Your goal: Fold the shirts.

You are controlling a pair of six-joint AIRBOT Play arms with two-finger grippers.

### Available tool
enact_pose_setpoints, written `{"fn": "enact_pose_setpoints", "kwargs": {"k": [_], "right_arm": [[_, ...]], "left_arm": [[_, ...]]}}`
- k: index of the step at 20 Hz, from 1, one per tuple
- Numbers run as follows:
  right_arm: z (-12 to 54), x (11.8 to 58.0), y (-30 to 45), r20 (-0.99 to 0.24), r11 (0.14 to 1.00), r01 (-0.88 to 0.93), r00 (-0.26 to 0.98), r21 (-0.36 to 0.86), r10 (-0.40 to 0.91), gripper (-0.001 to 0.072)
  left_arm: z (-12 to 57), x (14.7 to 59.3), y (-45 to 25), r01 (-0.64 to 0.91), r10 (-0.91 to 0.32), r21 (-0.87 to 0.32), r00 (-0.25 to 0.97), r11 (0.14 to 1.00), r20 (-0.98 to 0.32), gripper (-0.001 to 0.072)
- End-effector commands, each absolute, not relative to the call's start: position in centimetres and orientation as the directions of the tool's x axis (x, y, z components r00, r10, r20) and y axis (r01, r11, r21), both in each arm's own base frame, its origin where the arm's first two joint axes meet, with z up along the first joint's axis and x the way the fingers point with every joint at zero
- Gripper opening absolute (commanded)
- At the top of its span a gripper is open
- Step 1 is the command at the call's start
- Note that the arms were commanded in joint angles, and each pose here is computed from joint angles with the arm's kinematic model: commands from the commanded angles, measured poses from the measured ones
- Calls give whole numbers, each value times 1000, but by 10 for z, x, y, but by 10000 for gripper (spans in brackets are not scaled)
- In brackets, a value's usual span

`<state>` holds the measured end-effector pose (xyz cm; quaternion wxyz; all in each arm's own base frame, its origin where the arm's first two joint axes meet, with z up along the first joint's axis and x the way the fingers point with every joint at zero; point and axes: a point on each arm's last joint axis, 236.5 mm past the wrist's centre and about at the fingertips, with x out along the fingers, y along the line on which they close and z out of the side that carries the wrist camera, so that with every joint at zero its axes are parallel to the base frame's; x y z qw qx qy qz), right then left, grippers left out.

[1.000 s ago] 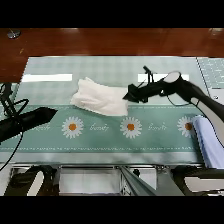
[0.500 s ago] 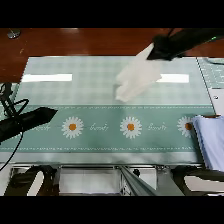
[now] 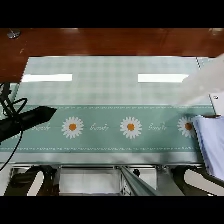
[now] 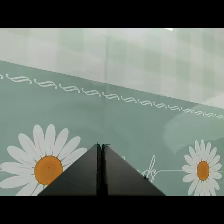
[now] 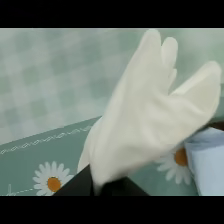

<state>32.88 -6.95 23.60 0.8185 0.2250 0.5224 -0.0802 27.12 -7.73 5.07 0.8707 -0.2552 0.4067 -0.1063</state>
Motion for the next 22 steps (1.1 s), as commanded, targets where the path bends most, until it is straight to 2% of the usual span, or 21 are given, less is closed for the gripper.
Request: {"fn": "enact_pose_setpoints", "kwargs": {"k": [1, 3, 4, 6, 8, 9, 10, 11, 14, 16, 17, 18, 19, 20, 21, 22], "right_arm": [[219, 244, -144, -937, 774, 622, 328, 117, -122, 24], [201, 167, -187, -947, 652, 753, 139, -88, -289, 24], [190, 132, -196, -947, 558, 818, 53, -142, -317, 25], [156, 78, -187, -960, 412, 895, -56, -169, -273, 25], [130, 53, -181, -959, 325, 929, -92, -180, -267, 27], [124, 51, -182, -956, 308, 935, -89, -176, -278, 194], [121, 53, -185, -955, 311, 934, -86, -176, -283, 543], [122, 56, -189, -956, 316, 933, -81, -172, -281, 633], [148, 100, -213, -939, 376, 923, 57, -80, -340, 623], [182, 165, -223, -901, 482, 874, 254, 57, -353, 592], [199, 211, -216, -866, 561, 811, 392, 166, -312, 498], [224, 268, -195, -795, 653, 691, 565, 308, -223, 435], [251, 321, -163, -693, 724, 529, 714, 443, -97, 312], [280, 365, -120, -572, 773, 327, 818, 544, 56, 148], [301, 398, -69, -460, 798, 113, 860, 592, 219, 25], [304, 417, -20, -422, 810, -35, 840, 585, 340, 25]], "left_arm": [[51, 272, -77, -23, -390, -530, 651, 847, -651, 38], [52, 274, -76, -24, -387, -530, 657, 848, -648, 38], [52, 274, -76, -24, -387, -530, 657, 848, -648, 38], [52, 274, -76, -24, -387, -530, 656, 848, -648, 38], [52, 273, -77, -21, -391, -533, 655, 846, -647, 38], [52, 272, -80, -12, -398, -533, 650, 846, -648, 38], [51, 271, -85, -1, -409, -533, 640, 846, -650, 38], [48, 271, -89, 9, -420, -534, 628, 846, -655, 38], [50, 289, -89, 24, -413, -517, 634, 856, -654, 38], [79, 317, -86, 59, -412, -498, 651, 865, -638, 38], [105, 337, -86, 98, -416, -482, 671, 871, -614, 38], [134, 354, -88, 138, -427, -471, 686, 871, -589, 38], [167, 371, -93, 184, -446, -460, 693, 869, -566, 38], [197, 384, -99, 230, -467, -447, 695, 864, -546, 38], [226, 395, -108, 281, -491, -430, 697, 858, -523, 37], [246, 404, -118, 325, -513, -416, 693, 849, -506, 37]]}}
